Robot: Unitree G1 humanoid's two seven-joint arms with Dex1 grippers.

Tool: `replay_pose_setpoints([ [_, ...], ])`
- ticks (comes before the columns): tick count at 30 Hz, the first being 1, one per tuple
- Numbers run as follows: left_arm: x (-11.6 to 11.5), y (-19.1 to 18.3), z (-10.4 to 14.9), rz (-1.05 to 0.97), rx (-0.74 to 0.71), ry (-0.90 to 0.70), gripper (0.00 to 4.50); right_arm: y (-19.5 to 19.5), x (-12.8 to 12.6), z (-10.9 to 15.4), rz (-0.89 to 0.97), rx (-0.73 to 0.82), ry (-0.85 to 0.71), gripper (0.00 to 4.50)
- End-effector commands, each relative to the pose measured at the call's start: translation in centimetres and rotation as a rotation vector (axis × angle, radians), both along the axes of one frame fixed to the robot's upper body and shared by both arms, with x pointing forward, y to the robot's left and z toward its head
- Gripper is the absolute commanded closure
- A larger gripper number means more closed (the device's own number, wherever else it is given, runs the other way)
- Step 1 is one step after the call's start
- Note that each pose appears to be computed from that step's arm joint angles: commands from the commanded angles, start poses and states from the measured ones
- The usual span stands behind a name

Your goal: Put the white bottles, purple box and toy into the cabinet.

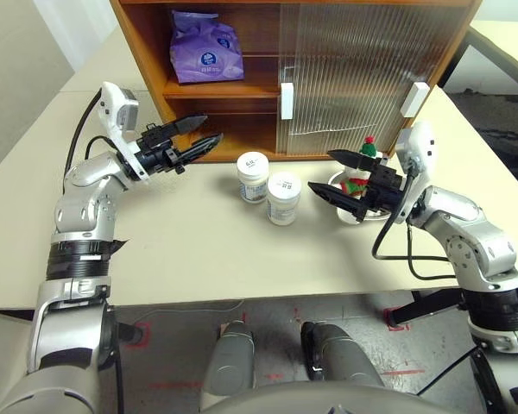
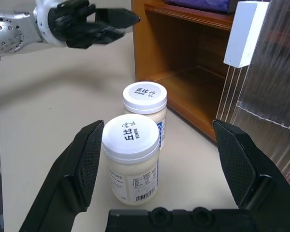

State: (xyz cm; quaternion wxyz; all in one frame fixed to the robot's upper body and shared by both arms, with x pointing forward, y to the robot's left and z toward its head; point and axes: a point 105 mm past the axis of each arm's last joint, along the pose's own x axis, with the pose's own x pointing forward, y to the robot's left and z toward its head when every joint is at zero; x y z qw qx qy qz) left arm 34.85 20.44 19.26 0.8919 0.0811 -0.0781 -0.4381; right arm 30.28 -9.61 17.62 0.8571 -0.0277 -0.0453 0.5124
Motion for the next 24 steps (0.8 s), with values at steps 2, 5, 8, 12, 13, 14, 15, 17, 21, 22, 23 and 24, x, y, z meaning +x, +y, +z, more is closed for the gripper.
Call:
replay_pose_setpoints([
  [2, -2.5, 1.1, -3.0, -0.105, 0.006, 0.109, 0.02, -0.1, 0.0, -0.2, 0.002, -0.016, 0.000, 0.00],
  [5, -3.5, 1.5, -4.3, -0.132, -0.043, 0.170, 0.02, -0.3, 0.0, -0.1, 0.001, -0.017, -0.001, 0.00],
  [8, -3.7, 1.9, -5.4, -0.124, -0.027, 0.183, 0.02, -0.4, 0.0, -0.1, 0.001, -0.020, -0.002, 0.00],
  [12, -3.3, 1.6, -6.6, -0.098, -0.025, 0.175, 0.02, -0.4, -0.1, 0.0, 0.000, -0.022, -0.003, 0.00],
  [13, -3.1, 1.4, -6.9, -0.097, -0.022, 0.173, 0.02, -0.4, -0.1, 0.1, 0.000, -0.023, -0.004, 0.00],
  [14, -2.9, 1.0, -7.3, -0.094, -0.017, 0.168, 0.02, -0.3, -0.2, 0.2, 0.000, -0.024, -0.006, 0.00],
  [15, -2.7, 0.8, -7.6, -0.092, -0.014, 0.163, 0.02, -0.3, -0.1, 0.3, 0.000, -0.025, -0.006, 0.00],
  [17, -2.3, -0.2, -8.5, -0.096, 0.015, 0.152, 0.02, -0.3, -0.2, 0.5, -0.003, -0.026, -0.009, 0.00],
  [21, -1.0, -0.9, -9.2, -0.052, 0.017, 0.118, 0.02, -0.4, -0.2, 0.7, -0.008, -0.028, -0.011, 0.00],
  [22, -0.8, -1.0, -9.4, -0.041, 0.017, 0.113, 0.02, -0.5, -0.2, 0.7, -0.009, -0.029, -0.011, 0.00],
  [23, -0.5, -1.0, -9.4, -0.024, 0.016, 0.101, 0.02, -0.5, -0.2, 0.7, -0.012, -0.029, -0.011, 0.00],
  [24, -0.1, -1.1, -9.5, -0.004, 0.013, 0.091, 0.02, -0.6, -0.2, 0.7, -0.015, -0.030, -0.011, 0.00],
])
